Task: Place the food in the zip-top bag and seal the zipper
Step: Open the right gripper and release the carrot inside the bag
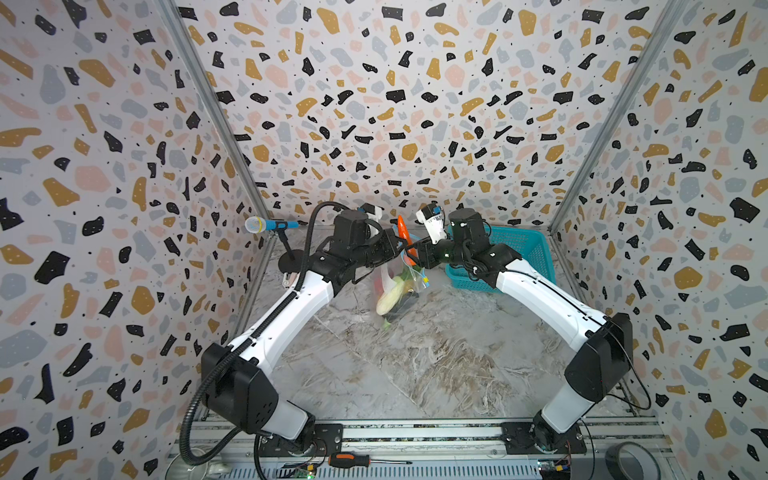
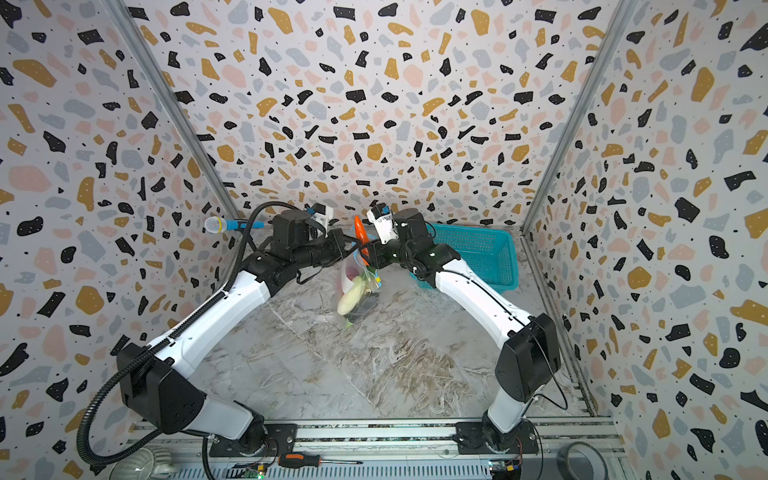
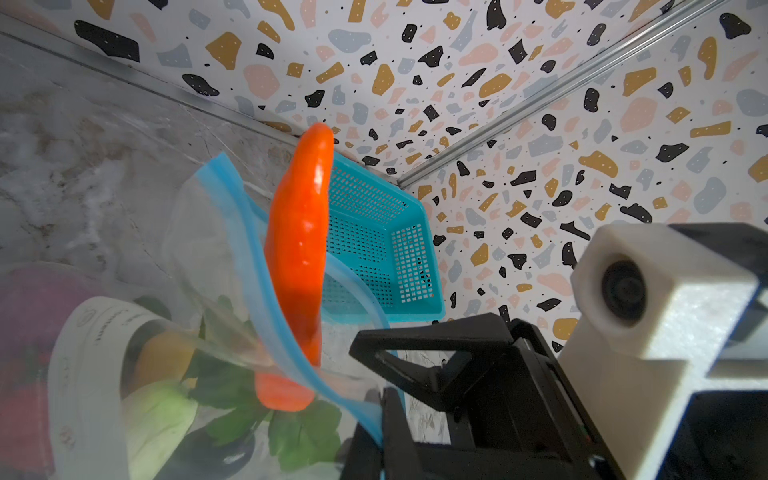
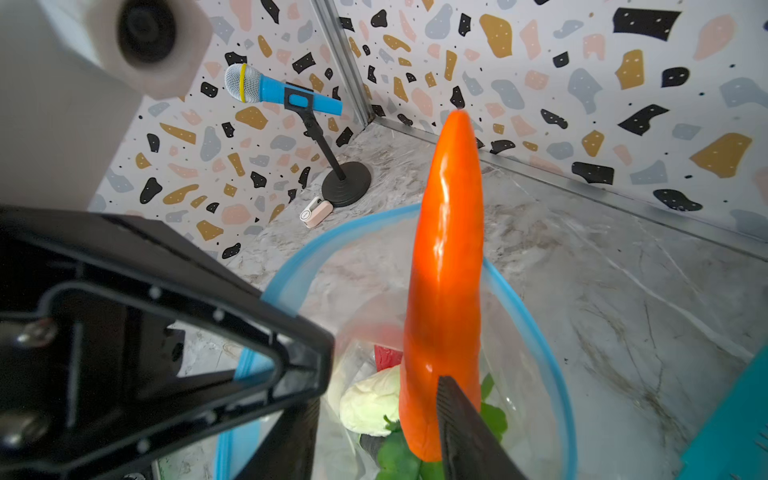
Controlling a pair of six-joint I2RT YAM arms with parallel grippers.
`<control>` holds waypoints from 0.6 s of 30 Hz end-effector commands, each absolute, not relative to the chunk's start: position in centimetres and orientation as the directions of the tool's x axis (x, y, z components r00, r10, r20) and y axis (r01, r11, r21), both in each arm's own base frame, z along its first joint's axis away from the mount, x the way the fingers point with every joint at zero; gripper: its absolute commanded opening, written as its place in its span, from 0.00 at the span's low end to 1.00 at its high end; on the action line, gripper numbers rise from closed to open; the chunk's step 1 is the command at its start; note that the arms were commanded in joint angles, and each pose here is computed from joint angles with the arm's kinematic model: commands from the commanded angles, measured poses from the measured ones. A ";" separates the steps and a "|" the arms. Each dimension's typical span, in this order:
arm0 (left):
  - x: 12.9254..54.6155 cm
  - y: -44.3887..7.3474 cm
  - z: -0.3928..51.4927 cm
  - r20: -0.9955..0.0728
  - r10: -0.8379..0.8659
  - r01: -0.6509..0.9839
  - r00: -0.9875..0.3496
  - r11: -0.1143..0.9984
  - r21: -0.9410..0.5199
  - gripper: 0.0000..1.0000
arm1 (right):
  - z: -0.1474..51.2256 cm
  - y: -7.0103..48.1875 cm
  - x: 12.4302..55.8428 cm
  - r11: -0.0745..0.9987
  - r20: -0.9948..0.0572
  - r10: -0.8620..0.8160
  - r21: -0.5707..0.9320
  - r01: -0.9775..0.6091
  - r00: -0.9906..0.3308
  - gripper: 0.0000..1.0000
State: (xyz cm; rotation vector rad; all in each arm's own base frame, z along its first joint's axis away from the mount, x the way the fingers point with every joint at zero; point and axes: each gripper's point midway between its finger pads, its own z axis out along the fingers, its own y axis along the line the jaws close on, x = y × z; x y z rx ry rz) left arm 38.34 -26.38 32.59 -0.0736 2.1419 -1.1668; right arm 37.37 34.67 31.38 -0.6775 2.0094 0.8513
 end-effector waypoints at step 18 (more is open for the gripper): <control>37.6 -26.5 34.0 -0.577 -0.353 0.316 -0.737 0.574 -0.755 0.00 | 28.9 29.8 39.6 0.719 -0.636 0.025 0.548 -0.428 -0.771 0.47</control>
